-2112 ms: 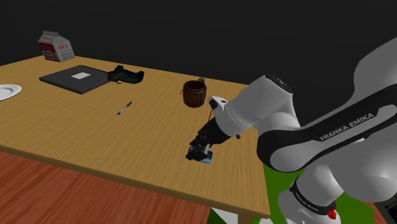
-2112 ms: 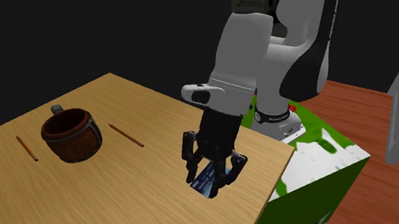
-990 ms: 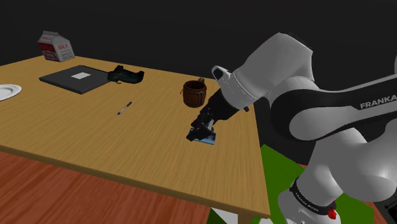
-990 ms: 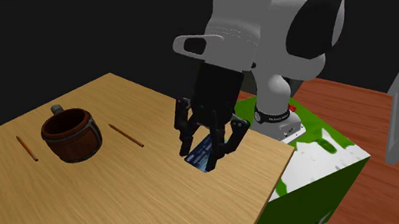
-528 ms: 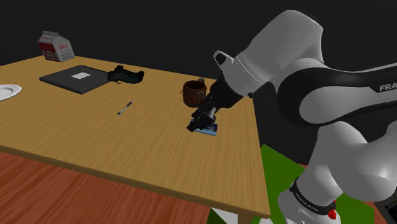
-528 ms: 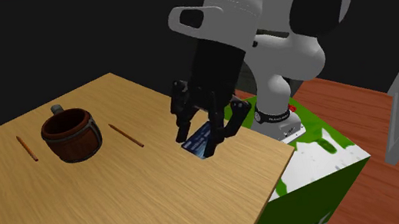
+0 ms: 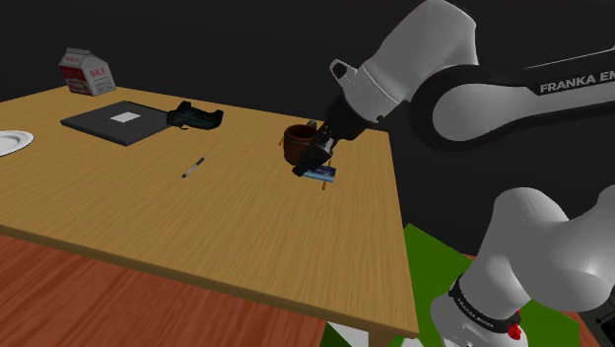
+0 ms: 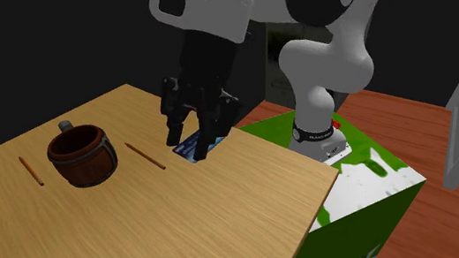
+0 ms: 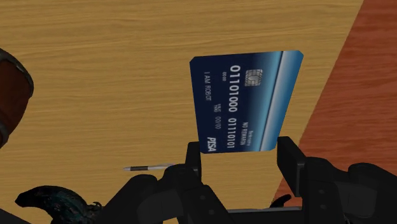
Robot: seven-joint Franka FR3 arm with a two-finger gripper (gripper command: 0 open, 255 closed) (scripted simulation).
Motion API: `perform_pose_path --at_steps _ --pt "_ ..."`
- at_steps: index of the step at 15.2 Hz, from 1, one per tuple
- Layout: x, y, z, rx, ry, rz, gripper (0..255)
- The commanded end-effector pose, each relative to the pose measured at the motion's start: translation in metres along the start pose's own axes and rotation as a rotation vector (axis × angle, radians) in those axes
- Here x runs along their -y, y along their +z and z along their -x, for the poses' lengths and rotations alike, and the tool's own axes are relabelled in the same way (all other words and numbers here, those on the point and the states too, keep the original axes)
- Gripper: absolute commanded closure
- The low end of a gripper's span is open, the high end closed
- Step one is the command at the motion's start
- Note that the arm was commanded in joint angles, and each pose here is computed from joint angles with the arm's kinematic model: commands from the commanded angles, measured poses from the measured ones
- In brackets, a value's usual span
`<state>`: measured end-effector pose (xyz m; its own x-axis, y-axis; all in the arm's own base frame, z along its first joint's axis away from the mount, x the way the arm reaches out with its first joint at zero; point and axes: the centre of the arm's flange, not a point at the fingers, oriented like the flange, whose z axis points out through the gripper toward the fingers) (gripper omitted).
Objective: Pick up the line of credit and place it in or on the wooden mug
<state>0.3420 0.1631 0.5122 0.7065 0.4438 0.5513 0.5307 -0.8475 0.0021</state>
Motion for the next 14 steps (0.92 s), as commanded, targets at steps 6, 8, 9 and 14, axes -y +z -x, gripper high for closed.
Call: perform_pose_path --at_steps 6,8,9,14 --pt "-0.090 0.011 -0.021 0.000 -0.001 0.001 255" --pt "-0.115 0.013 -0.026 0.000 -0.001 0.001 255" --pt "-0.128 0.015 -0.029 0.000 -0.001 0.001 255" --pt "-0.192 0.021 -0.042 0.000 -0.001 0.001 255"
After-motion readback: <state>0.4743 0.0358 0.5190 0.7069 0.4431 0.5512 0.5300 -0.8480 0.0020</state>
